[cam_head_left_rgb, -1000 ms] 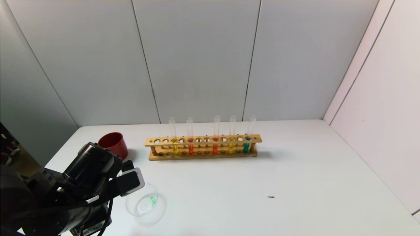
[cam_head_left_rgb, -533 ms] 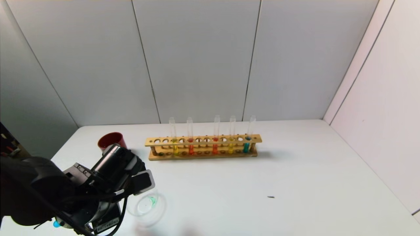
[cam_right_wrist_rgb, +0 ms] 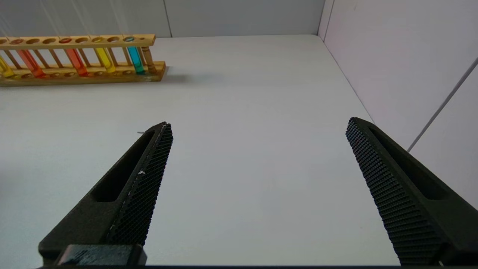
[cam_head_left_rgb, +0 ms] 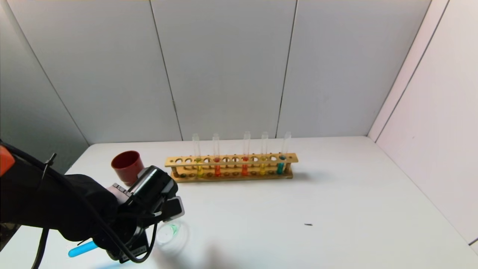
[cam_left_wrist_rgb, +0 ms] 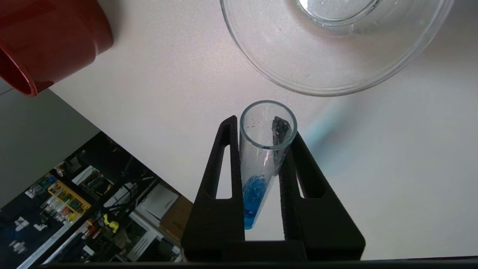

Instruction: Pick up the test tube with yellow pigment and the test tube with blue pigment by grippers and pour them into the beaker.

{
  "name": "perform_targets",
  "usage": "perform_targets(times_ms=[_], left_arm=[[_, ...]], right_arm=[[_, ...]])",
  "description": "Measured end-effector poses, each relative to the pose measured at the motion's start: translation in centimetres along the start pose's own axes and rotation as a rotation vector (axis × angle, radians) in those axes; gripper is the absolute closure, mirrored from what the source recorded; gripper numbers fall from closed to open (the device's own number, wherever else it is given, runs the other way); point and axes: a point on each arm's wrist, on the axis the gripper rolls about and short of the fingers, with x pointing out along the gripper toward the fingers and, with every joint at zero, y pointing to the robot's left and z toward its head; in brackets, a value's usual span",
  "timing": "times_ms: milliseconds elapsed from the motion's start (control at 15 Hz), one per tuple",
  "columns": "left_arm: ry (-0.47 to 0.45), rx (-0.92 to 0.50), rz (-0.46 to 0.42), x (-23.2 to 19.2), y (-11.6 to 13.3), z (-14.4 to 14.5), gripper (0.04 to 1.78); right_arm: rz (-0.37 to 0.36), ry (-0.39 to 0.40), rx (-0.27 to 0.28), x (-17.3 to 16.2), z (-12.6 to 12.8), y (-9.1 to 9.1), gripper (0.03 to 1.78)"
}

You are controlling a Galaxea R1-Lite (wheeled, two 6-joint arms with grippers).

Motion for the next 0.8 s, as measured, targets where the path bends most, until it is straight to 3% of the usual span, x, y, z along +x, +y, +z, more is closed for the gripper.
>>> perform_targets(times_ms=[200,800], left_arm=[[0.018,0.016,-0.006,0.6,0.0,0.6,1.50],[0.184,0.144,-0.027,0.1,0.8,2.1,1.50]], right_arm=[[0.000,0.000,0.000,0.0,0.0,0.0,0.11],[0.000,0.000,0.000,0.0,0.0,0.0,0.11]])
